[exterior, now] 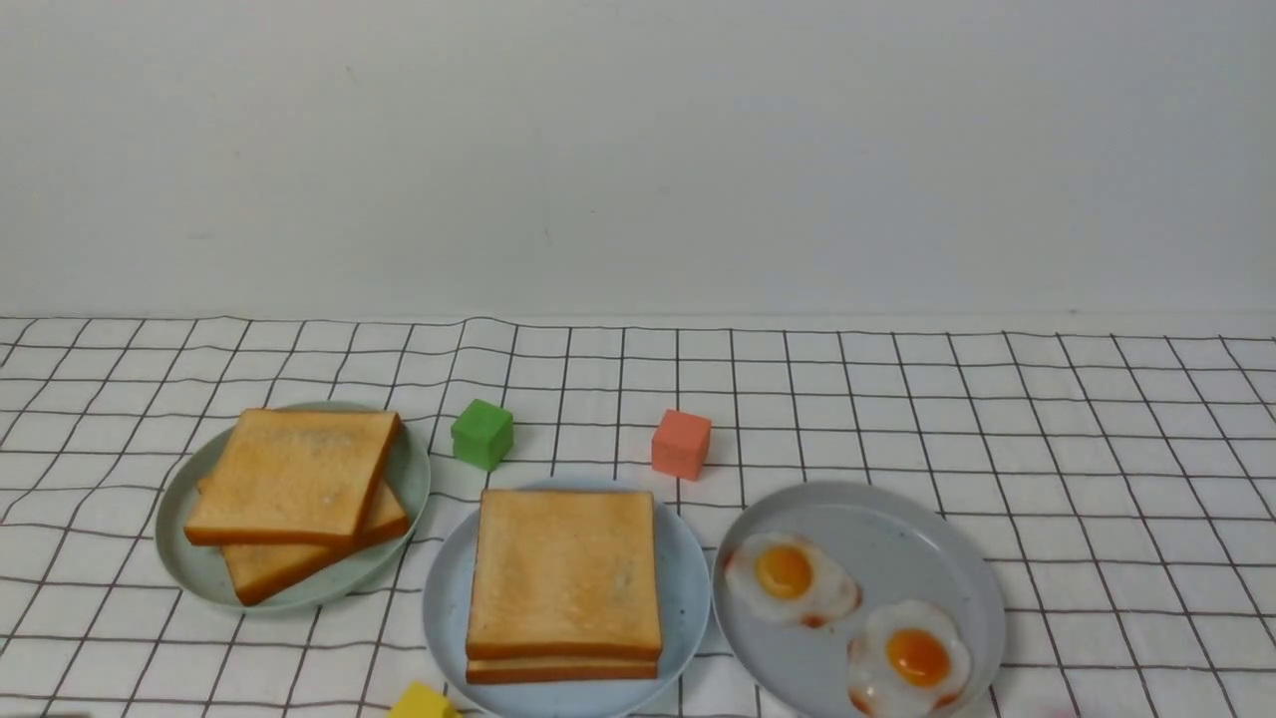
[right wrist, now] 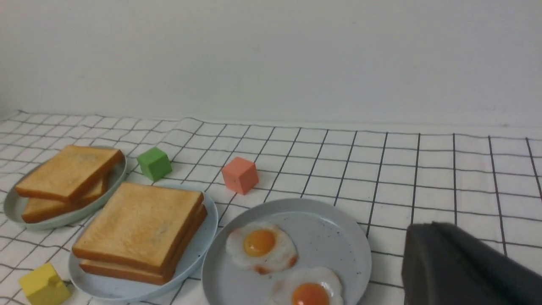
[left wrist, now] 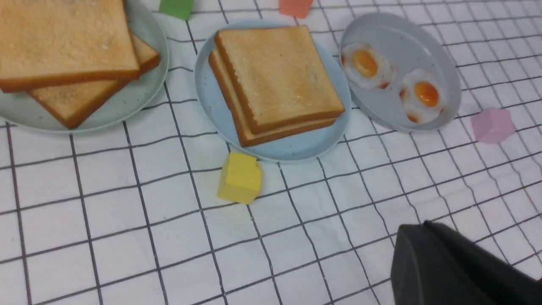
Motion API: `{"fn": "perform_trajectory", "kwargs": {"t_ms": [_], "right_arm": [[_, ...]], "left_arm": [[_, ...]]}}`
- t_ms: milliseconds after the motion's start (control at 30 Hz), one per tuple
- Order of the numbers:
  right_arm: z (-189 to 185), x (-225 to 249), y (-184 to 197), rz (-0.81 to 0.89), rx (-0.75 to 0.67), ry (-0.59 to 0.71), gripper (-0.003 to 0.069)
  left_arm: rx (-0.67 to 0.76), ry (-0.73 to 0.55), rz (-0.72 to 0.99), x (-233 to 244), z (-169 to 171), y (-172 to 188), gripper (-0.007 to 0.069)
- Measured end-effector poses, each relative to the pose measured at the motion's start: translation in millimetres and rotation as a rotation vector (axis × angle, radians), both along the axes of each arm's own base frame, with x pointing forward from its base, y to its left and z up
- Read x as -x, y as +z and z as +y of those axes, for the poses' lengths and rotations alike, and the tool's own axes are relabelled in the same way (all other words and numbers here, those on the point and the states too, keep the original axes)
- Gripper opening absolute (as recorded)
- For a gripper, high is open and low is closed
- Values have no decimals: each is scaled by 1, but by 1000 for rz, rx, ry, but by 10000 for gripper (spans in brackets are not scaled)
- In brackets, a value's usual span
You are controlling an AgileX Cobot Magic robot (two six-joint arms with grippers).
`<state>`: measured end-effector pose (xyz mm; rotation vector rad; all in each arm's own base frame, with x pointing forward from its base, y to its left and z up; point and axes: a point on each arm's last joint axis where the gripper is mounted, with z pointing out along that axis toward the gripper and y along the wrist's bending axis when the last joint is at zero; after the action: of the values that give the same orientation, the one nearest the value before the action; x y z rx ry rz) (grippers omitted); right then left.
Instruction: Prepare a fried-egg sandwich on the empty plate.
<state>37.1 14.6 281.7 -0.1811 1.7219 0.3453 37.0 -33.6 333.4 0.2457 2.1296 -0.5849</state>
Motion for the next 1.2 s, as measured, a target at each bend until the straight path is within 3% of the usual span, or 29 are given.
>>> {"fn": "perform_trajectory", "kwargs": {"t_ms": [133, 233, 467, 833, 1067, 1200], "right_arm": [[-5, 11, -4, -62, 6, -10, -11], [-6, 14, -4, -69, 12, -13, -9], [-6, 14, -5, -63, 19, -14, -6], [-6, 14, -5, -61, 20, -14, 1], [-6, 14, -5, -60, 20, -14, 6], [-6, 14, -5, -60, 20, -14, 8]], "left_arm": [[47, 17, -193, 45, 20, -17, -13], [26, 74, -244, 56, 31, -26, -13], [-22, 195, -166, 50, 41, -34, -13], [-38, 209, -148, 46, 41, -33, -13], [6, 309, -358, 30, 42, -26, -13], [-19, 389, -442, 16, 37, -41, -13]]}}
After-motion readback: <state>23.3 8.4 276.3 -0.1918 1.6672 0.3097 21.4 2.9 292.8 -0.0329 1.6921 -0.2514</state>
